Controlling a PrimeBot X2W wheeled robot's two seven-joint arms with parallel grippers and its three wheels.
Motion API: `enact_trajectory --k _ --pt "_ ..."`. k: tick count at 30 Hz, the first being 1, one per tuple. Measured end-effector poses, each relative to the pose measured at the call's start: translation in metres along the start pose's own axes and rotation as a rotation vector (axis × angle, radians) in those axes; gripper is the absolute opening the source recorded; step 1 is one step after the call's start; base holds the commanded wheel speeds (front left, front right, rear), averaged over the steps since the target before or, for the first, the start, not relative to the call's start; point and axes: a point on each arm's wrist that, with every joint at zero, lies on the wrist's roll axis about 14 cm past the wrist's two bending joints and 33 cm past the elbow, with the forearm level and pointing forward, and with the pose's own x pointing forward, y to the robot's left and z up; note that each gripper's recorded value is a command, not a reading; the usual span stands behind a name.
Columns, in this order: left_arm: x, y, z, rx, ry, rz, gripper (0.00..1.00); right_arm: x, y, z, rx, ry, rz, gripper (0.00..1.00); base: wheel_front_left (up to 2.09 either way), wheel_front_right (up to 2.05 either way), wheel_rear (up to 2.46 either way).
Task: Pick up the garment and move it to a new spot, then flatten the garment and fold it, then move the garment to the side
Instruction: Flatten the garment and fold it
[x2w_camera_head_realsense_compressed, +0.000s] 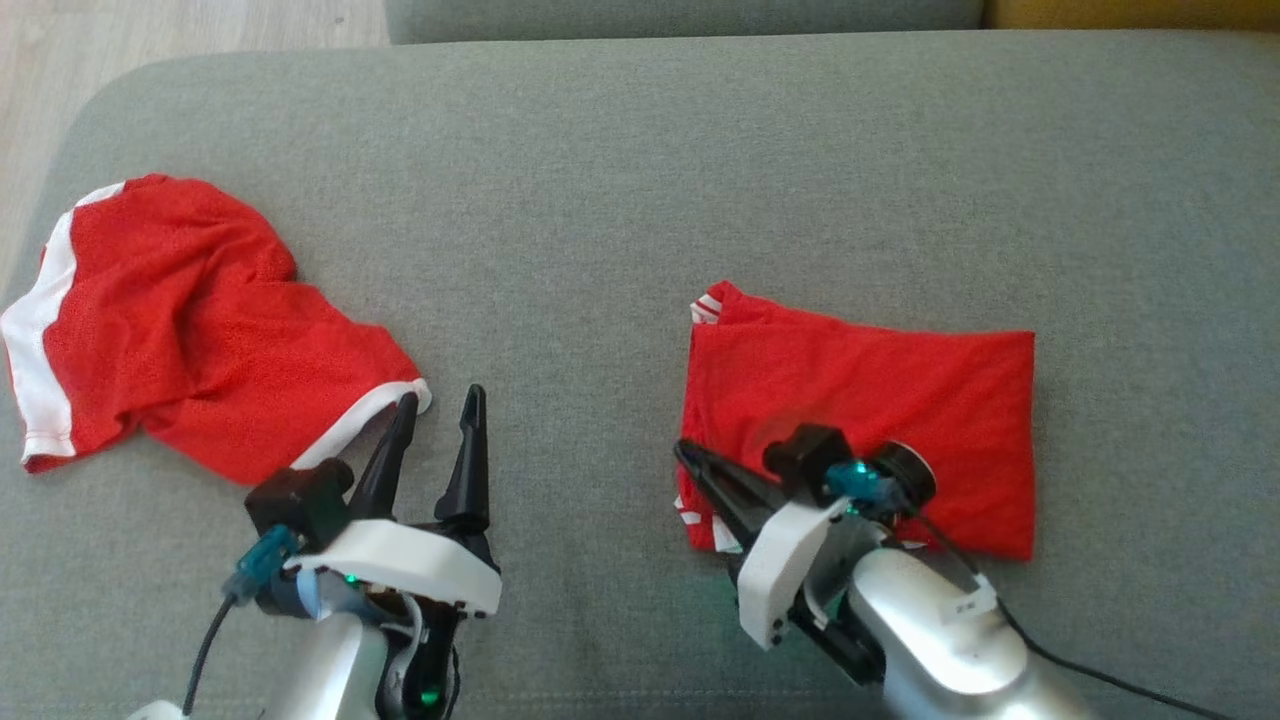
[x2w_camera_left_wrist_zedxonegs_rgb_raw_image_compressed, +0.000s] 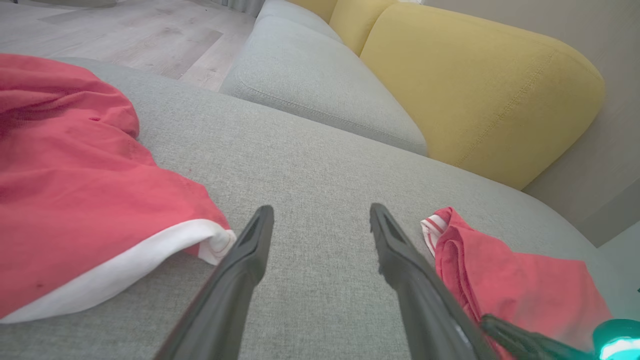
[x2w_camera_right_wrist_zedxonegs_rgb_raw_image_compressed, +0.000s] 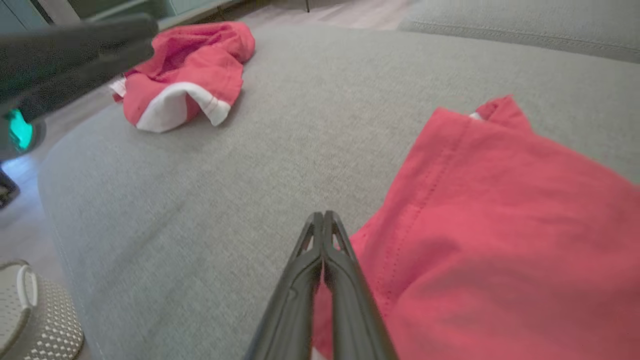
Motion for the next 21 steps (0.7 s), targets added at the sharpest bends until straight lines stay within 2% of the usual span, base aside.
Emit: enact_trajectory --k 4,9,13,14,17,21 --pt "0.001 -0.002 0.001 0.0 -0.004 -0.005 1.0 -0.002 -0.013 0.022 0.052 -0.084 -0.042 0.0 0.0 0.0 0.0" --pt "0.004 -0.01 0.006 0.001 -0.018 -0.031 1.0 -0.023 -0.072 0.058 0.054 -0.228 -0.218 0.0 0.0 0.0 0.0" --pt "0.006 -0.021 0.013 0.0 -0.038 -0.061 1.0 -0.056 -0.118 0.077 0.037 -0.319 -0.368 0.0 0.0 0.0 0.0" --pt "0.006 -0.021 0.013 0.0 -0.038 -0.061 1.0 -0.056 -0.118 0.077 0.037 -0.319 -0.368 0.0 0.0 0.0 0.0" --pt "0.008 -0.03 0.019 -0.002 -0.058 -0.087 1.0 -0.09 -0.149 0.077 0.029 -0.359 -0.486 0.0 0.0 0.0 0.0" --pt "0.009 -0.039 0.024 -0.004 -0.072 -0.113 1.0 -0.127 -0.17 0.063 0.029 -0.368 -0.609 0.0 0.0 0.0 0.0"
